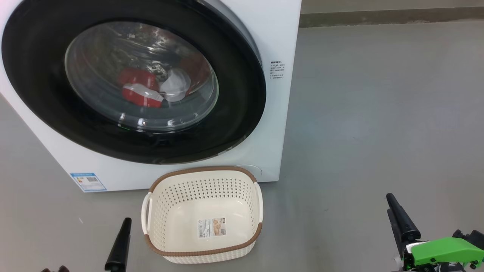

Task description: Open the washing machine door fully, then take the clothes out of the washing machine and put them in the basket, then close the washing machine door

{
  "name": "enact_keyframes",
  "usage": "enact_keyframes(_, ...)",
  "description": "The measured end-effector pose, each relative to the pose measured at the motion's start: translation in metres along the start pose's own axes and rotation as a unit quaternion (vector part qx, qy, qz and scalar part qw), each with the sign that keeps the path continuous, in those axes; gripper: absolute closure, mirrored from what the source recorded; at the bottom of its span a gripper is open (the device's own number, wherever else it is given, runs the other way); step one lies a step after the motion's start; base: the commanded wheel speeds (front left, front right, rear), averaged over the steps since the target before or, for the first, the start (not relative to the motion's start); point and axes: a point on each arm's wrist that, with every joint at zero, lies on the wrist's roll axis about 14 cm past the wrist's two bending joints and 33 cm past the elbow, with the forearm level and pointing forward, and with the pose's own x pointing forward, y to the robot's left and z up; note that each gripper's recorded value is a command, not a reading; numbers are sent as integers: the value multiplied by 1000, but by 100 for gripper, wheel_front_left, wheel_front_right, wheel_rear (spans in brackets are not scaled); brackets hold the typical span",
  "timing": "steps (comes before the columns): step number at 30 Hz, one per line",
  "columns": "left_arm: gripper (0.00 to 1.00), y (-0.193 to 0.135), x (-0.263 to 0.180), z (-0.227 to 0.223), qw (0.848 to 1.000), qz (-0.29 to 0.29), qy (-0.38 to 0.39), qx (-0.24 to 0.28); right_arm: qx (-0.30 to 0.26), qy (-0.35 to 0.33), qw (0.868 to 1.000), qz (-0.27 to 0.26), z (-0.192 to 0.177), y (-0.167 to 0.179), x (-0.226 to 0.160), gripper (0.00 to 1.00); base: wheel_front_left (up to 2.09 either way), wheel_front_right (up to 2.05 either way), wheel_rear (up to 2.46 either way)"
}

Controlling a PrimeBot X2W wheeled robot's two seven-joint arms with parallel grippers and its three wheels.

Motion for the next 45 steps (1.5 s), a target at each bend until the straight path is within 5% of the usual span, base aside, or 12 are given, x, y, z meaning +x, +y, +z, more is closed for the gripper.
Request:
enact_keyframes(22, 0, -4, -2, 0, 986, -6, -8, 168, -154, 5, 988, -6, -3, -4, 0, 0, 0, 0, 0)
enact_keyframes(45, 0, -17, -2, -2, 945, -22, -20, 325, -292, 3, 956, 9, -6, 0, 1, 0, 0, 0, 0)
